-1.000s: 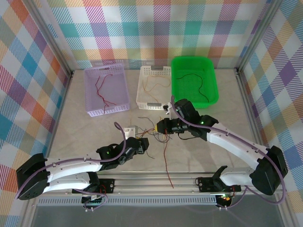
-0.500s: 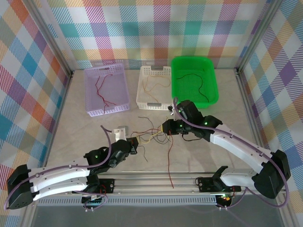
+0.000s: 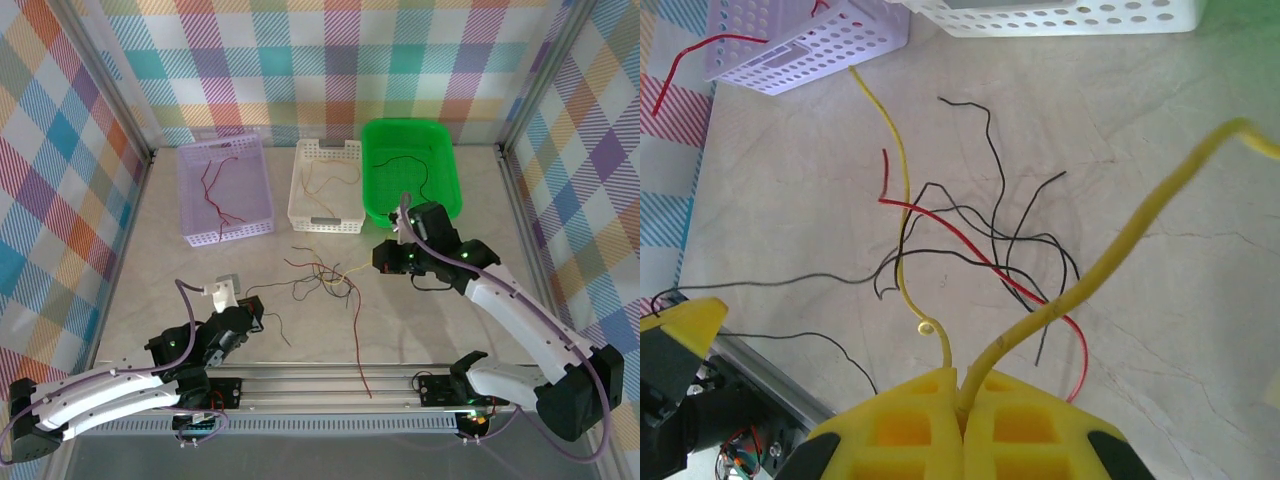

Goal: Untangle the cables

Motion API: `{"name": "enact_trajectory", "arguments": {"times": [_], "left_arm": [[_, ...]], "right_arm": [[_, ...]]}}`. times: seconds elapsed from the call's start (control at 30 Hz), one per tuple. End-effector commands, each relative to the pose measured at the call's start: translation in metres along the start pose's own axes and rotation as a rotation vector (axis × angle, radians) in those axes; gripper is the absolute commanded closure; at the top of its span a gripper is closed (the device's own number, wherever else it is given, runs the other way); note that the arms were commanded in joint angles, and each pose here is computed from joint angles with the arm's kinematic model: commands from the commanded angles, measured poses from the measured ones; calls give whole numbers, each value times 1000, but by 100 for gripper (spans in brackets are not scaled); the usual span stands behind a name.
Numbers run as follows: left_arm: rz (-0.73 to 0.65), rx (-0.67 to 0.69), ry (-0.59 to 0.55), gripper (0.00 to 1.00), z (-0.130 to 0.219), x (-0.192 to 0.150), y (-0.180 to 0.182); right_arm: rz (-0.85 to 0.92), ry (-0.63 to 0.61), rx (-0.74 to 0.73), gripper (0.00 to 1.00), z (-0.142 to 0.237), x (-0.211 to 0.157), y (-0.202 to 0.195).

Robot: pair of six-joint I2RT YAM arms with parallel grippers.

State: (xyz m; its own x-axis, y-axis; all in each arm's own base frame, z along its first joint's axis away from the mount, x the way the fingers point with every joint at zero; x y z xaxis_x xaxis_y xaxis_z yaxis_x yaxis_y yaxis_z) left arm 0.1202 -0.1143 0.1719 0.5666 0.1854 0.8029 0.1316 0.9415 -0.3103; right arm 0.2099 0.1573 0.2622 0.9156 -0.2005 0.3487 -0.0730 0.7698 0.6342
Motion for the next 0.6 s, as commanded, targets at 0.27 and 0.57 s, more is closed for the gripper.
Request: {"name": "enact_trajectory", "arguments": {"times": [0.27, 0.57], "left_arm": [[-31, 162, 74, 100, -10, -5, 12], [-56, -2, 101, 65, -30, 4, -29]], "right_arm": [[100, 38, 194, 100, 61, 9, 41], [127, 103, 183, 100, 56, 11, 44]]}}
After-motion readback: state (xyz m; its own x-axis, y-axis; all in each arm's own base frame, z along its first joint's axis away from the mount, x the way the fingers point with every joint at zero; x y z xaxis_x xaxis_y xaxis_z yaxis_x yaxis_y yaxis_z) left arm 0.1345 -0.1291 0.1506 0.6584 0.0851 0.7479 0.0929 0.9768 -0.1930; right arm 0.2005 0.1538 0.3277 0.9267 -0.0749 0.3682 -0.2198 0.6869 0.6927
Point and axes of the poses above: each hand's point on the last joint's axis, 136 mm out from that joint toward the fingers, its own z axis back along the fingers, its own y axis along the line the jaws close on, x = y × z, the point moved 8 cm from there along z, back along the fingers, and after that the axes turned 12 degrees about -z, right-handed, at the moved point
